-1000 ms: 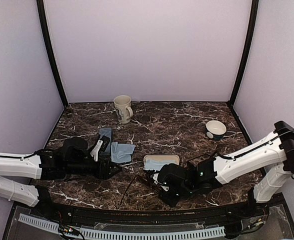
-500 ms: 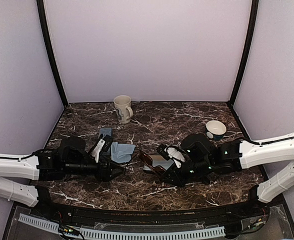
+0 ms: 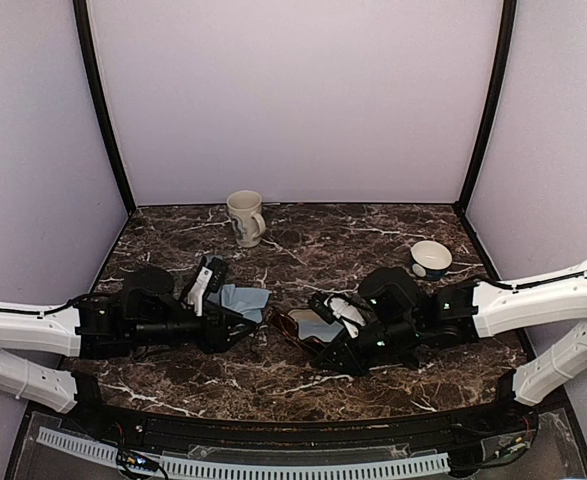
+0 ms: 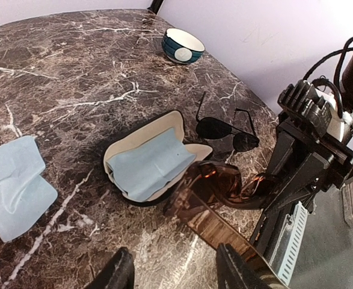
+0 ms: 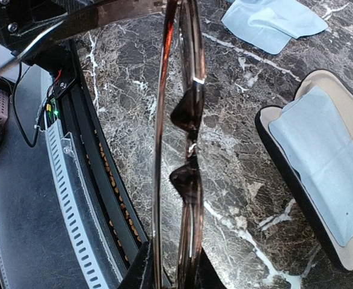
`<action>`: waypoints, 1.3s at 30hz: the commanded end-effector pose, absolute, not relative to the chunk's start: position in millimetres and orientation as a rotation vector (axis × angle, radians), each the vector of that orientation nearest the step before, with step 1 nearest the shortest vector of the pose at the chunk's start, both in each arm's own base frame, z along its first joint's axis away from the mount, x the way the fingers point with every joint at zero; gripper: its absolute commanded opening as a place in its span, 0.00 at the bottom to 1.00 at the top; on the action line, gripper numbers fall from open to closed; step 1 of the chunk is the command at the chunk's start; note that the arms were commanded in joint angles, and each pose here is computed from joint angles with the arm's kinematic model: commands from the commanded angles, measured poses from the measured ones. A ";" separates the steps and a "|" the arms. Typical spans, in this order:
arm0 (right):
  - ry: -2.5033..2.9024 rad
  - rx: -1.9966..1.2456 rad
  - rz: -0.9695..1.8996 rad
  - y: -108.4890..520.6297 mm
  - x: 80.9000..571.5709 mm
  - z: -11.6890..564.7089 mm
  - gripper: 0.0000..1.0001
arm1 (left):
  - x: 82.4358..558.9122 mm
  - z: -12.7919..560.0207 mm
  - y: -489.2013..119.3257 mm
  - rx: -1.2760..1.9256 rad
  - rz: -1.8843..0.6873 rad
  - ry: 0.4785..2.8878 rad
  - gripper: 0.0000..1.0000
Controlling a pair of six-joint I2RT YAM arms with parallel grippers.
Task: Organize the sunglasses
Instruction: Fold the right temple of the sunglasses on the sunglasses.
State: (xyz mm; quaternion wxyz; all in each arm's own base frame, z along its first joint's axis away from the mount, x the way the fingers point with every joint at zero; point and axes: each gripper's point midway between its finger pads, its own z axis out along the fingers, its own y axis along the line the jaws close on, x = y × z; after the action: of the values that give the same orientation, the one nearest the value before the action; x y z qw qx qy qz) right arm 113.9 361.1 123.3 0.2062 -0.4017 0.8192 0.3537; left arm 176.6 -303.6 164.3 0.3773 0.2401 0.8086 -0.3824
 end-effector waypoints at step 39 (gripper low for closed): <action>2.342 -1.298 1.510 379.0 60.2 140.2 0.17 | 95.5 206.3 -348.2 1.535 -0.755 1.452 0.88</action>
State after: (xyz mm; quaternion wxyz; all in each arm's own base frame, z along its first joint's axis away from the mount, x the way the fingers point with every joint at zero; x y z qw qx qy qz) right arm 71.0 370.7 123.5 0.0738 -0.4182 0.7845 0.4518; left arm 112.0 -345.0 204.7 0.4175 0.5238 0.6606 -0.3390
